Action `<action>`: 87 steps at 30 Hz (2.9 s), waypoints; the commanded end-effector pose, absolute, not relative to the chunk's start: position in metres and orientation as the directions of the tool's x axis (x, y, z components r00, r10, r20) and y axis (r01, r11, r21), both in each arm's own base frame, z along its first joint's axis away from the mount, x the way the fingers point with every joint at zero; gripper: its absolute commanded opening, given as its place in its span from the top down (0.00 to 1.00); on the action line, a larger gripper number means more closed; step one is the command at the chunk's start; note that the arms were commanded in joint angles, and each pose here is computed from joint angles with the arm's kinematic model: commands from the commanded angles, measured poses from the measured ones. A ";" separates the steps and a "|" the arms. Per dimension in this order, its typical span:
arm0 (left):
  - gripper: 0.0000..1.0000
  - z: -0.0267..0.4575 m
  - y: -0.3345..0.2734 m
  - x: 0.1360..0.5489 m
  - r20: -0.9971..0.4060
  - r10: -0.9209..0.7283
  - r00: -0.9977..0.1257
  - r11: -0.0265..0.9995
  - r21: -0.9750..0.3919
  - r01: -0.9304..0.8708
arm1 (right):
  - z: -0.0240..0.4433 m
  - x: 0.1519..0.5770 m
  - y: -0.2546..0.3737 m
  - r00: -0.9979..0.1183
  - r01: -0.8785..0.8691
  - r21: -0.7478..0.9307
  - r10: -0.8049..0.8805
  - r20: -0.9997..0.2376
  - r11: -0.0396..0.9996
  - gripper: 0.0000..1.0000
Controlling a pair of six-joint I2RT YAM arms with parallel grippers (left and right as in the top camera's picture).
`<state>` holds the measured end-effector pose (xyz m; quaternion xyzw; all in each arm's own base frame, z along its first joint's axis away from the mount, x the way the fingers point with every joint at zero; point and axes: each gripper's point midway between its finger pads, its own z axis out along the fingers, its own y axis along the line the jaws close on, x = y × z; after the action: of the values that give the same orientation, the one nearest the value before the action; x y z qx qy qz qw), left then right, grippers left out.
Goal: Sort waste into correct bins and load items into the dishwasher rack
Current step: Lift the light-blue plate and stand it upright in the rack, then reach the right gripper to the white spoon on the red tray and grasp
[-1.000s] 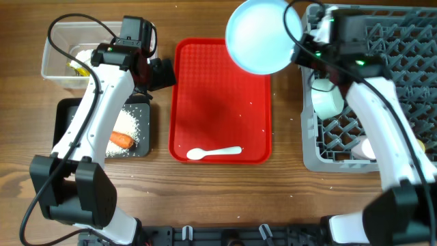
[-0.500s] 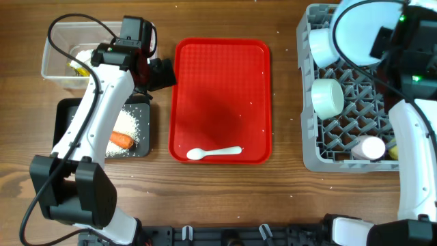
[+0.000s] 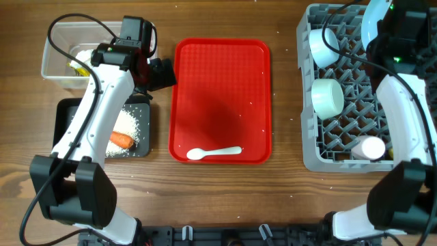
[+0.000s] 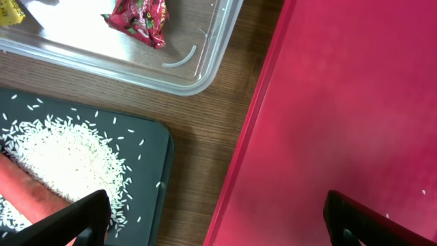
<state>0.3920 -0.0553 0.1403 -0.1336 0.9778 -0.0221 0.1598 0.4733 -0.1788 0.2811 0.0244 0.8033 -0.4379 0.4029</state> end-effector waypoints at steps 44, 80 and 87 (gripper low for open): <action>0.00 0.136 -0.055 0.391 -0.293 -0.271 -0.917 0.962 -0.086 -0.257 | 0.111 0.297 0.248 -0.857 -0.507 0.269 -0.447 -0.254 0.819 0.00; 0.00 0.136 -0.055 0.391 -0.293 -0.272 -0.917 0.962 -0.086 -0.258 | -0.009 0.226 0.235 -0.618 -0.778 0.234 -0.777 -0.119 0.583 0.48; 0.00 0.136 -0.055 0.391 -0.293 -0.271 -0.917 0.962 -0.086 -0.257 | -0.018 0.222 0.231 -0.644 -0.757 0.237 -0.757 -0.110 0.610 0.68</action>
<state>0.3921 -0.0553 0.1396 -0.1338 0.9779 -0.0219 0.1591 0.2383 0.2416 0.0017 -0.4311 0.8909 0.1377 0.0371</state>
